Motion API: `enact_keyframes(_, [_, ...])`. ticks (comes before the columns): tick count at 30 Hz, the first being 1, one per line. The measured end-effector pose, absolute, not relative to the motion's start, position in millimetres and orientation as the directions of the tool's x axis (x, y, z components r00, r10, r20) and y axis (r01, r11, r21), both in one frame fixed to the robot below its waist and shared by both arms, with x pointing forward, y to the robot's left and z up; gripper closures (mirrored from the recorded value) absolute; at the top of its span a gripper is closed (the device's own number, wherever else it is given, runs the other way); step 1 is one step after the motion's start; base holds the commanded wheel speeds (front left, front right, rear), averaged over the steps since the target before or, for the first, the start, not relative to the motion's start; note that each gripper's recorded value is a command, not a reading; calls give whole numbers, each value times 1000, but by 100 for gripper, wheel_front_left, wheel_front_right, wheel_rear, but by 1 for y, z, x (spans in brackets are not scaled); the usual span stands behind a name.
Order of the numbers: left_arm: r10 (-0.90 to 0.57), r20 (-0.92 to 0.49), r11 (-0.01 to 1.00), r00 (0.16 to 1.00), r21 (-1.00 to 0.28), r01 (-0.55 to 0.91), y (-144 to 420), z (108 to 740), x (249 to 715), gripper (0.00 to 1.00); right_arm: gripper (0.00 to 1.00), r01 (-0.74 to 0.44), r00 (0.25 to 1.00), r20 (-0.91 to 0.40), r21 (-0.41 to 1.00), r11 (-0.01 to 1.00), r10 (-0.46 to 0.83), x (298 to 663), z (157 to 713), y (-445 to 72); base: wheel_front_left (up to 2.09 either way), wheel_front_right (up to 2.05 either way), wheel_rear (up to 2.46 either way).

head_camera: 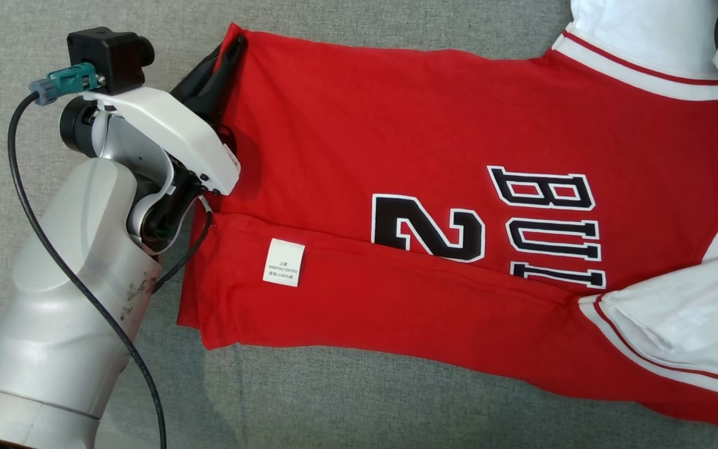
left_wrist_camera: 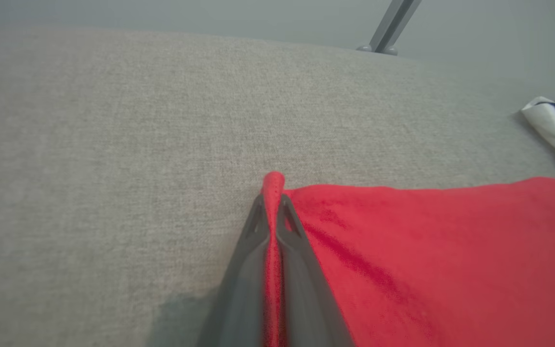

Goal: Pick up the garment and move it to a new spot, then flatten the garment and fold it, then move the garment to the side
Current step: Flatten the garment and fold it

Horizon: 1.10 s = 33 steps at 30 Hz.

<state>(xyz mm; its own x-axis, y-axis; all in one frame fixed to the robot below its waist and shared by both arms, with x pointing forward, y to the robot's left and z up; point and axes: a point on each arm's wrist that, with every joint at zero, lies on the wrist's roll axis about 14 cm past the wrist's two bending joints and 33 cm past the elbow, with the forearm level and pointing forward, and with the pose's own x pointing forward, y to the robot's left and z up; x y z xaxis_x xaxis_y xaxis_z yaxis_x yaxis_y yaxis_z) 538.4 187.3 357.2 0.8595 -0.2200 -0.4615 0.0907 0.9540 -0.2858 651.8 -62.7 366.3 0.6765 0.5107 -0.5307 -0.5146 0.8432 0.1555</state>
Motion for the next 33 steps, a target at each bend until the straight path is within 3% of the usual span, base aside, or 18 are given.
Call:
enact_keyframes(13, [-233,-355,946,905,-298,127,192,394,547,100,100,-523,783,-299,160,837,546,661,449,-84,0,0,0])
enact_keyframes(20, [-247,-330,942,911,-304,146,191,409,546,100,100,-534,793,-244,162,830,557,645,468,-99,0,0,0])
enact_keyframes(28, [-283,-327,916,902,-371,152,184,419,521,100,100,-576,728,-228,309,757,647,578,476,-93,0,0,0])
enact_keyframes(33, [-310,-344,882,886,-452,134,179,416,497,100,100,-535,708,-243,428,728,664,528,471,-103,0,0,0])
